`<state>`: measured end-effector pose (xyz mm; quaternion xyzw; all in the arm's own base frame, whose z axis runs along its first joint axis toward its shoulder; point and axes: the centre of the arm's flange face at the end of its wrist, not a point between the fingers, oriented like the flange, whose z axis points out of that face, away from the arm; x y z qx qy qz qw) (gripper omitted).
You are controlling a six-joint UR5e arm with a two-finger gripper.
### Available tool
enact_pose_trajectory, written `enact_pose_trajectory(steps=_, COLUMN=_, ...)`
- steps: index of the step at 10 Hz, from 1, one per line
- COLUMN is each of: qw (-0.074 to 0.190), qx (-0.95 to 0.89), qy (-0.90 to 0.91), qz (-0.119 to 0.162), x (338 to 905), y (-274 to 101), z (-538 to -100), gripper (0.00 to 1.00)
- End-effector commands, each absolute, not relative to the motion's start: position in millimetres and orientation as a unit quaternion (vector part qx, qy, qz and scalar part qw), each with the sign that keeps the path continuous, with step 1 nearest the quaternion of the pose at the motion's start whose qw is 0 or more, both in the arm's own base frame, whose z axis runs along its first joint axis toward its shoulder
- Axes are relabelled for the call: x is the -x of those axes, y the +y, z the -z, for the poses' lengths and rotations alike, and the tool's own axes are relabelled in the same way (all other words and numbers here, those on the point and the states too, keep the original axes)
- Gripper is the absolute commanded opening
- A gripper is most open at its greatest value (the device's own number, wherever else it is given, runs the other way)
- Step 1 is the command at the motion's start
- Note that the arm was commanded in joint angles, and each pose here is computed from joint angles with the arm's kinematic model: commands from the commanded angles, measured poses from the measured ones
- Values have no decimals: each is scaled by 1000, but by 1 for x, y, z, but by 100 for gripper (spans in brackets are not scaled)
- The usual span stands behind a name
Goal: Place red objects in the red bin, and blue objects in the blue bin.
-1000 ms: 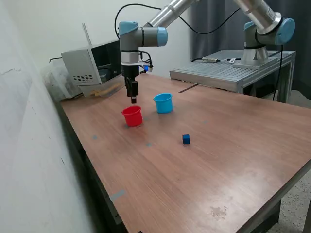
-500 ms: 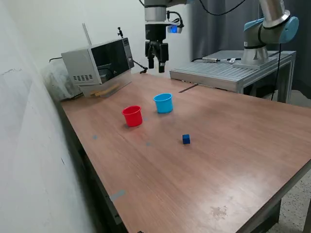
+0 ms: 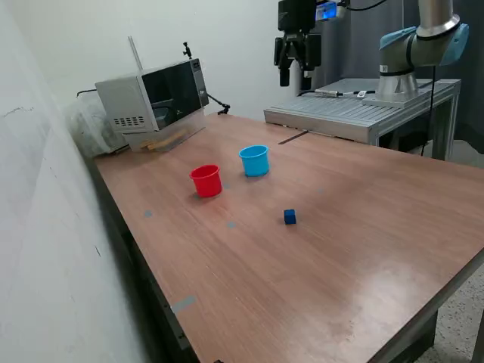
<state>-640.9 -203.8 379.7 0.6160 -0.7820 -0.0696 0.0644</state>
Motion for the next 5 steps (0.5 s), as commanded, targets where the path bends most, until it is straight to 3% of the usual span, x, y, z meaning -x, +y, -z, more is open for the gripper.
enact_pose_trajectory(steps=1, qw=70, qx=-560, qy=-823, qz=64, x=658, y=-229, z=-353, gripper=100)
enact_pose_trajectory(steps=3, qw=56, qx=-553, qy=-829, qz=58, x=697, y=-232, z=-289, gripper=100)
enact_pose_trajectory(steps=5, qw=26, qx=-542, qy=-839, qz=43, x=727, y=-232, z=-201, gripper=100)
